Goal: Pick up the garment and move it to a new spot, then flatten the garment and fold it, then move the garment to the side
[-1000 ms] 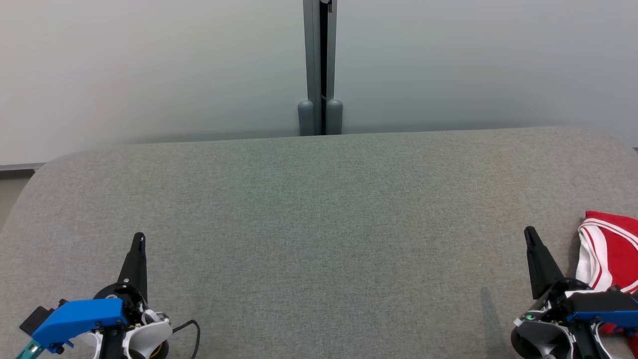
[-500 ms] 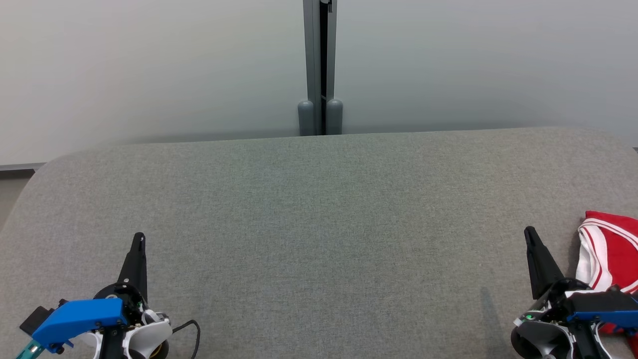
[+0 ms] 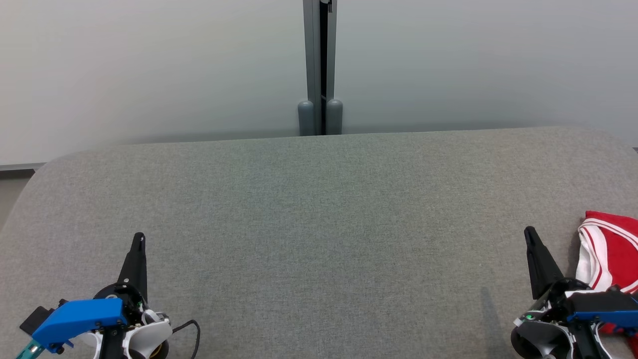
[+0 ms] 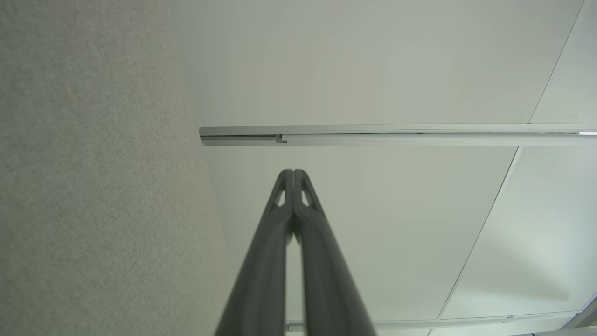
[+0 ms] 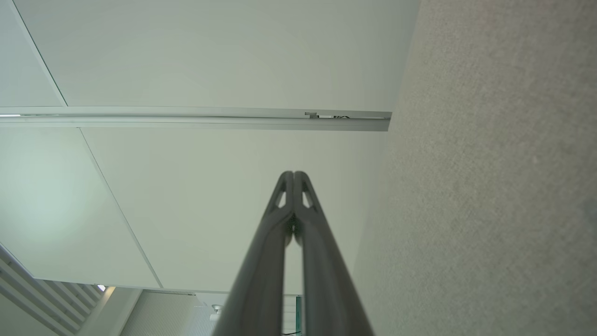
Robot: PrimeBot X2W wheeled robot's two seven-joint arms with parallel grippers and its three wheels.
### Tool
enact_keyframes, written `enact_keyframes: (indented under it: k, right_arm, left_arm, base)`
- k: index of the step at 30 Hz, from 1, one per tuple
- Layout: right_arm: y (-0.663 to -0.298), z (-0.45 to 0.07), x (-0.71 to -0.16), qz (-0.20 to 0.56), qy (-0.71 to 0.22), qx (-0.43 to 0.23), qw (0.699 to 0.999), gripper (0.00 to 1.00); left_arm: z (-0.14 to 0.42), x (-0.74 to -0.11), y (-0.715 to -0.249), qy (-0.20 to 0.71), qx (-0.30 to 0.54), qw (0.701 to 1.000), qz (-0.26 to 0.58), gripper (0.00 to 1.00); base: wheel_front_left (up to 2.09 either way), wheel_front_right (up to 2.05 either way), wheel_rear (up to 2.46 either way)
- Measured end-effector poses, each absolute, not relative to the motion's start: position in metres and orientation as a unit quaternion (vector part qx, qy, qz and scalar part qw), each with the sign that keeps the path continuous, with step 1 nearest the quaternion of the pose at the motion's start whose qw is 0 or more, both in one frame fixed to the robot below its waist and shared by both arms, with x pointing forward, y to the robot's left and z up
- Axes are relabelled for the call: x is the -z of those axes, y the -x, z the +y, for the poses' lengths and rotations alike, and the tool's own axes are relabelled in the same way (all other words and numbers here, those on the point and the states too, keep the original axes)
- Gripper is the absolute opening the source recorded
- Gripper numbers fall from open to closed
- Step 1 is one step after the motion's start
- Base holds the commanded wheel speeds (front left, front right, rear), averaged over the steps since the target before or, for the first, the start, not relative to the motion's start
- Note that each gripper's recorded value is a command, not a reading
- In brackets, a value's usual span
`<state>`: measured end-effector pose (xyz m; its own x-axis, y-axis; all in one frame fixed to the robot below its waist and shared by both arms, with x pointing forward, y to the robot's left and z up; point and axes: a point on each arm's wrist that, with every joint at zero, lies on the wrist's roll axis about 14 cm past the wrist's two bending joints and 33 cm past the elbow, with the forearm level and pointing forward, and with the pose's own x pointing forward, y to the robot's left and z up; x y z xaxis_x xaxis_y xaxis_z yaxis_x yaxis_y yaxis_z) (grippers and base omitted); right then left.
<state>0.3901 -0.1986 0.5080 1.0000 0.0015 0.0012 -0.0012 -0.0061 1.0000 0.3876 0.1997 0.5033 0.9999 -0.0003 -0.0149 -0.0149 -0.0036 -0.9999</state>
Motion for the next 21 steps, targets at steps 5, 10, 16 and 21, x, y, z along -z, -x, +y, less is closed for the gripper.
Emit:
enact_keyframes:
  k: [5, 10, 16, 21]
  right_arm:
    - [-0.3901, -0.1986, -0.5079, 0.000, -0.709, -0.001, 0.705, 0.00]
    - [-0.3901, -0.1986, -0.5079, 0.000, -0.709, -0.001, 0.705, 0.00]
    - [-0.3901, -0.1987, -0.5080, 0.000, -0.709, -0.001, 0.705, 0.00]
    - [-0.3901, -0.1987, -0.5079, 0.000, -0.709, -0.001, 0.705, 0.00]
  left_arm:
    - [0.1997, -0.5033, -0.3876, 0.708, -0.005, 0.706, 0.005, 0.00]
    - [0.1997, -0.5033, -0.3876, 0.708, -0.005, 0.706, 0.005, 0.00]
    - [0.1997, -0.5034, -0.3876, 0.708, -0.005, 0.706, 0.005, 0.00]
    - [0.1997, -0.5033, -0.3876, 0.708, -0.005, 0.706, 0.005, 0.00]
  base:
    - [0.00, 0.00, 0.00]
    - [0.00, 0.00, 0.00]
    - [0.00, 0.00, 0.00]
    - [0.00, 0.00, 0.00]
